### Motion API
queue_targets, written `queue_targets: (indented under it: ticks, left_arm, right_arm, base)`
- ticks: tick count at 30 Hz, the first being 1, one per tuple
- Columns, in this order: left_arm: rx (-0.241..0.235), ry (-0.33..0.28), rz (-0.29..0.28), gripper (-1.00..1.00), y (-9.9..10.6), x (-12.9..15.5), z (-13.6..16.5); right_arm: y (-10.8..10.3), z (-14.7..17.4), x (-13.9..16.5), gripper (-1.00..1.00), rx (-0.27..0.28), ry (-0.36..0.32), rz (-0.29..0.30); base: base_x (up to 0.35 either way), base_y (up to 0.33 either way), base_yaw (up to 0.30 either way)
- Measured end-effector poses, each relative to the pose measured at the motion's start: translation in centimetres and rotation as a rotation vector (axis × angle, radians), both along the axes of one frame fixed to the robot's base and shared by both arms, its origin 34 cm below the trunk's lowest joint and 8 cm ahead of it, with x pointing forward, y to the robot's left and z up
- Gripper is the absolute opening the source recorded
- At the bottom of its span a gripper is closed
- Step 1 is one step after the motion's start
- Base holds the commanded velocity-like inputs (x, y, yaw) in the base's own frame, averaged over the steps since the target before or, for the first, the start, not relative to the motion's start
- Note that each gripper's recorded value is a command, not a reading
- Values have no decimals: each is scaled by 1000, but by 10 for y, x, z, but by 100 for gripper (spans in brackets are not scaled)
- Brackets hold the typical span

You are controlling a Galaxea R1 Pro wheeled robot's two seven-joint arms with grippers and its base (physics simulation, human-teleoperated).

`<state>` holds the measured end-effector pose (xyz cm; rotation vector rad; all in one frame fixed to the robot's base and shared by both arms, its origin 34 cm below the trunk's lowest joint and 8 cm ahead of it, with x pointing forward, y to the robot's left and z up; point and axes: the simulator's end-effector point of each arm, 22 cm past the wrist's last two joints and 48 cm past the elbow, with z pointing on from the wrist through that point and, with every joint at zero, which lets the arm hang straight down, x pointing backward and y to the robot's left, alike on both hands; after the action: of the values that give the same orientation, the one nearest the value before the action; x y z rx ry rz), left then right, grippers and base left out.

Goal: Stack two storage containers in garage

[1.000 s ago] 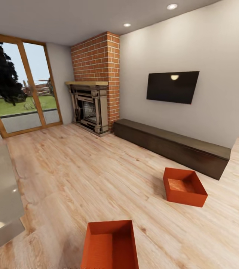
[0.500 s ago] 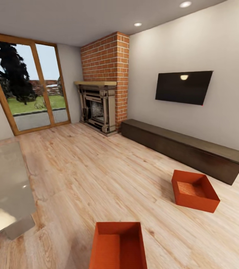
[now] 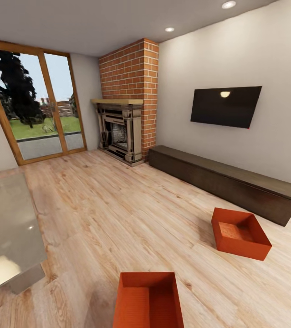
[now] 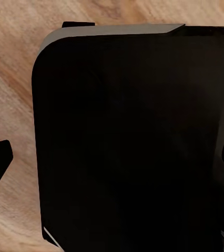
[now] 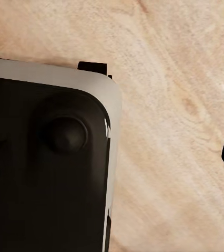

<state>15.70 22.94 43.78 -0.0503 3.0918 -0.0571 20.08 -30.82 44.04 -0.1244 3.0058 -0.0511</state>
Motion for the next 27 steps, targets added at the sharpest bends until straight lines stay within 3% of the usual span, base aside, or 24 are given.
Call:
queue_targets:
  ticks: [6,16,27]
  left_arm:
    - [0,-1,1,100,0,0,0]
    - [0,-1,1,100,0,0,0]
    - [0,-1,3,100,0,0,0]
  right_arm:
    - [0,0,0,100,0,0,0]
    - [1,0,0,100,2,0,0]
    - [0,0,0,100,0,0,0]
  base:
    - [0,0,-26]
    - [0,0,-171]
    - [0,0,-11]
